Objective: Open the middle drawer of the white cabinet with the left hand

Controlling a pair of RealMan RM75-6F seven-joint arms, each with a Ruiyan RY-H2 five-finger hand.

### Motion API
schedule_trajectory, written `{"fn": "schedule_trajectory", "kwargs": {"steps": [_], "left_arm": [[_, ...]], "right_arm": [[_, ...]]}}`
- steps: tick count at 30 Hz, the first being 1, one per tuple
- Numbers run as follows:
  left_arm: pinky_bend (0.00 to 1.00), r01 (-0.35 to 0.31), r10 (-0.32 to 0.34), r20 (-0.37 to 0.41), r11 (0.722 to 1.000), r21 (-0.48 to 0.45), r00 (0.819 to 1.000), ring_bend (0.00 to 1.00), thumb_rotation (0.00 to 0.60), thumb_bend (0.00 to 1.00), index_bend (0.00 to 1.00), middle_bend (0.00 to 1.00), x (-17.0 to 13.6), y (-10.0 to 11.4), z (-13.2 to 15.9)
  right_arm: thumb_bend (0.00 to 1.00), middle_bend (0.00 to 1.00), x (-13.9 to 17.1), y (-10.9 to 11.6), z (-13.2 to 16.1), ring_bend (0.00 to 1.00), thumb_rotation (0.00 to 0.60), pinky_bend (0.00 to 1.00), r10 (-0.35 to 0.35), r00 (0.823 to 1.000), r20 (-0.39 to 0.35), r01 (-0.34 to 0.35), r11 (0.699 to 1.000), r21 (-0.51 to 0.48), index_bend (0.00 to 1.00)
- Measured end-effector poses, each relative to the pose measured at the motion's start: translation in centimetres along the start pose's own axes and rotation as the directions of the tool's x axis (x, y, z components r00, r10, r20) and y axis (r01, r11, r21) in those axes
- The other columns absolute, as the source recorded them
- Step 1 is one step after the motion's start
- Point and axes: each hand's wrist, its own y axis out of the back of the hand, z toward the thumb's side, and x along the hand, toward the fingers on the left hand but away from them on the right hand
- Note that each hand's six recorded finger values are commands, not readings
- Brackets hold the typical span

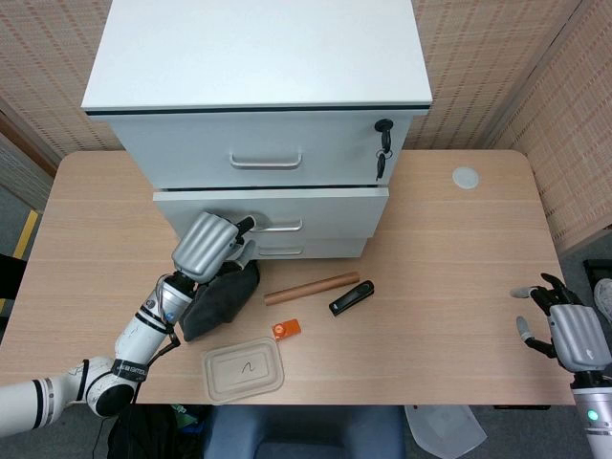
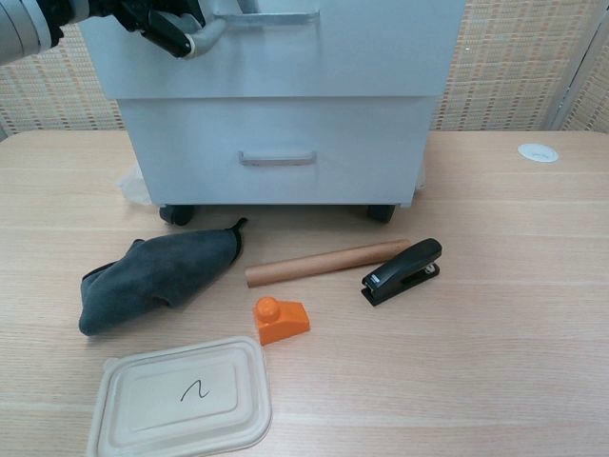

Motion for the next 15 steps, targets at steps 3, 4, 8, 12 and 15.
{"fn": "schedule_trajectory", "kwargs": {"steps": [3,4,8,12,15], "left_arm": [[1.0,0.002,-0.002,0.004,1.0,0.005,1.0,1.0,0.6,0.54,0.34,1.0,-0.3,0.0,0.2],[1.0,0.005,-0.005,0.005,1.0,0.007,1.0,1.0,0.6,0.54,0.34,1.0,-0.5,0.0,0.3],[1.0,0.013,-0.014,0.008,1.0,0.019,1.0,1.0,0.6,0.54,0.35,1.0,-1.1,0.0,0.4],[1.0,0.013,-0.013,0.009,1.0,0.024,1.0,1.0,0.6,0.54,0.35,1.0,-1.6,0.2,0.6],[1.0,0.012,-0.012,0.009,1.0,0.029,1.0,1.0,0.6,0.54,0.35,1.0,-2.1,0.3,0.7]], "right_arm": [[0.38,0.36,0.1,0.0,-0.1,0.25,0.6,0.24,0.001,1.0,0.006,-0.001,1.0,0.002,0.34],[0.38,0.36,0.1,0.0,-0.1,0.25,0.6,0.24,0.002,1.0,0.007,-0.002,1.0,0.002,0.34],[0.38,0.36,0.1,-0.2,0.0,0.25,0.6,0.24,0.006,1.0,0.004,-0.006,1.0,0.0,0.34],[0.38,0.36,0.1,-0.3,0.1,0.25,0.6,0.24,0.008,1.0,0.003,-0.008,1.0,0.001,0.34],[0.38,0.36,0.1,-0.3,0.2,0.25,0.6,0.24,0.007,1.0,0.0,-0.007,1.0,0.001,0.34]]}}
